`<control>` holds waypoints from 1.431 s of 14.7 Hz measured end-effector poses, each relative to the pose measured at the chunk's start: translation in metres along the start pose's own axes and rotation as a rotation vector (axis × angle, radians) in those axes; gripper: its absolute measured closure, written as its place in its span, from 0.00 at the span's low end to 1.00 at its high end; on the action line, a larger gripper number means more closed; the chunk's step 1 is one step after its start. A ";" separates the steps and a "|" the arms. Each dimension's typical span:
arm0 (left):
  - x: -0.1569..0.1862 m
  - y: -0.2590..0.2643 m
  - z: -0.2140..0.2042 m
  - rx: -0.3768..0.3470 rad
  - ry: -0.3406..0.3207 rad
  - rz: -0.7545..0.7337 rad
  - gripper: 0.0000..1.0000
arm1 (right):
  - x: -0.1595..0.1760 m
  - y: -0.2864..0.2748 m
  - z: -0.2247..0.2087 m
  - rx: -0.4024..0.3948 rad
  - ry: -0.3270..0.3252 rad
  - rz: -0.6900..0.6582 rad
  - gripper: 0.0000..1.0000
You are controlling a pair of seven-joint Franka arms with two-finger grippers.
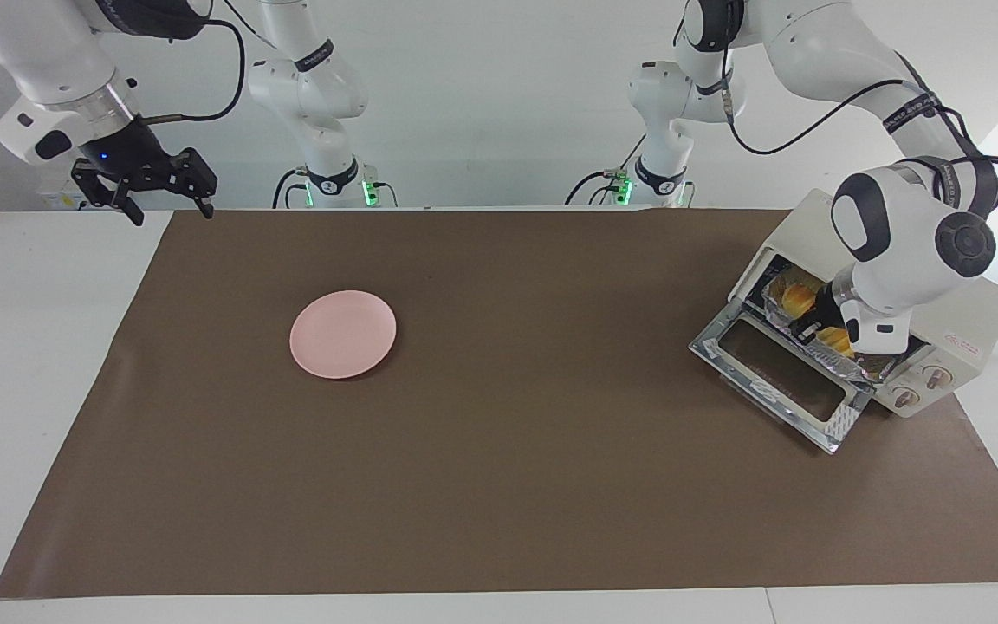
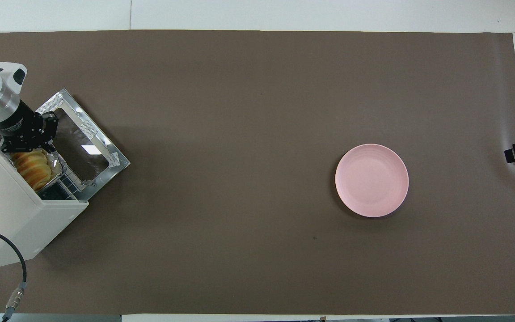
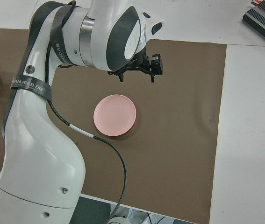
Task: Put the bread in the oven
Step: 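Open the left gripper and draw it back out of the oven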
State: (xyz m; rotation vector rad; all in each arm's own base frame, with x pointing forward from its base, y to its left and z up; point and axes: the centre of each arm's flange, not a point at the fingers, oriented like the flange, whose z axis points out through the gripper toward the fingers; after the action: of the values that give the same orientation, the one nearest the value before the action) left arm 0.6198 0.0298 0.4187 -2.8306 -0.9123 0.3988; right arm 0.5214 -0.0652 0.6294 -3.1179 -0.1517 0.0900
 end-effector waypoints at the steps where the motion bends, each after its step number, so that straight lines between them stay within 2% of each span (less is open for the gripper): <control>1: 0.001 -0.002 0.000 0.003 0.001 -0.003 0.98 | 0.000 0.000 0.000 0.000 0.000 0.000 0.00; 8: 0.006 -0.010 0.003 0.005 -0.003 -0.014 0.96 | 0.000 0.000 0.000 0.000 0.000 0.000 0.00; 9: 0.007 -0.012 0.003 0.004 -0.004 -0.011 0.89 | 0.000 0.000 0.000 0.000 0.000 0.000 0.00; 12: 0.008 -0.014 0.002 0.001 -0.003 -0.005 0.56 | 0.000 0.000 0.000 0.000 0.000 0.000 0.00; 17: 0.005 0.001 -0.002 -0.021 0.039 0.025 0.04 | 0.000 0.000 0.000 0.000 0.000 0.000 0.00; 21: 0.005 0.004 -0.004 -0.022 0.050 0.070 0.00 | 0.000 0.000 0.000 0.000 0.000 0.000 0.00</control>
State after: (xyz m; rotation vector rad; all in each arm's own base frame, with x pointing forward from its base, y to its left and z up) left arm 0.6265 0.0295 0.4205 -2.8848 -0.8155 0.3259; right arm 0.5214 -0.0652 0.6294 -3.1179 -0.1517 0.0900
